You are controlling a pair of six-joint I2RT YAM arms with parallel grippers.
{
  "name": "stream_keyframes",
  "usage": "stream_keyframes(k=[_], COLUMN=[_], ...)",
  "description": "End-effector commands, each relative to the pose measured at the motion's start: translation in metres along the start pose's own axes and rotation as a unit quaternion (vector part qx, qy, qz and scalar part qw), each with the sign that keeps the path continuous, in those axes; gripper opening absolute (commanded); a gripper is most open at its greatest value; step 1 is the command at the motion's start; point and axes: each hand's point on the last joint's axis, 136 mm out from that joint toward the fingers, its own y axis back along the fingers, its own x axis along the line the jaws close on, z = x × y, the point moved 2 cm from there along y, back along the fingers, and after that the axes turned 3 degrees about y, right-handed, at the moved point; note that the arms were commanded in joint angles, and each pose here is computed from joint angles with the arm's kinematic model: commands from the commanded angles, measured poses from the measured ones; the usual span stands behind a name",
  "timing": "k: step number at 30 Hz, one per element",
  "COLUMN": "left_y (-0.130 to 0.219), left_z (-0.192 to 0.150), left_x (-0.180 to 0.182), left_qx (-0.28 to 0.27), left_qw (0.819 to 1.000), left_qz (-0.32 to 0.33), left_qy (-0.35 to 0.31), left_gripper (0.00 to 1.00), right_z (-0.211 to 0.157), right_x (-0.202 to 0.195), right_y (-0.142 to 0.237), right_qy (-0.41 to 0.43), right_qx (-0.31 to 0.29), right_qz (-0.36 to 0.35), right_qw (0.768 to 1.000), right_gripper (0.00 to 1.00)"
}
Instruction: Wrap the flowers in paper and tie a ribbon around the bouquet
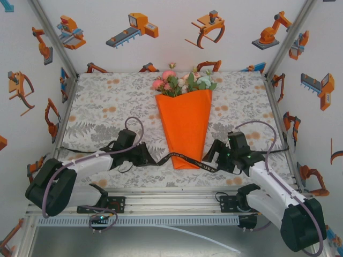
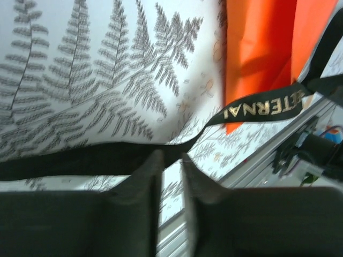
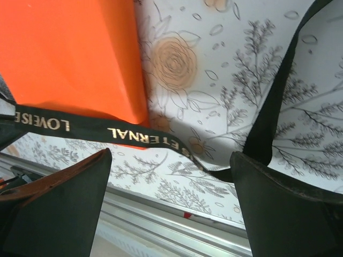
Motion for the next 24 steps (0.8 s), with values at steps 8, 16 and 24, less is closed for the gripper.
stream_keyframes(k=[8, 16, 24], left_y=[-0.002, -0.002, 0.006], left_z=[-0.021, -0.035, -0.009], left_x=[-0.023, 0.025, 0.022], left_qx=[0.069, 0.084, 0.01], left_qw=[0.993, 0.985, 0.987], left_qz=[-0.039, 0.115, 0.137], left_qy=[-0.09, -0.093, -0.087], left_gripper=[0.68, 0.34, 0.62], right_z=[-0.029, -0.015, 0.025], right_x=[-0.014, -0.06, -0.049], right_y=[-0.008, 0.017, 0.023], right_qy=[-0.006, -0.051, -0.067], right_qx=[0.066, -0.012, -0.107], right_qz=[-0.017, -0.17, -0.165], right_qw=[0.998, 0.984, 0.978], right_gripper=[0.64, 0.53, 0.62])
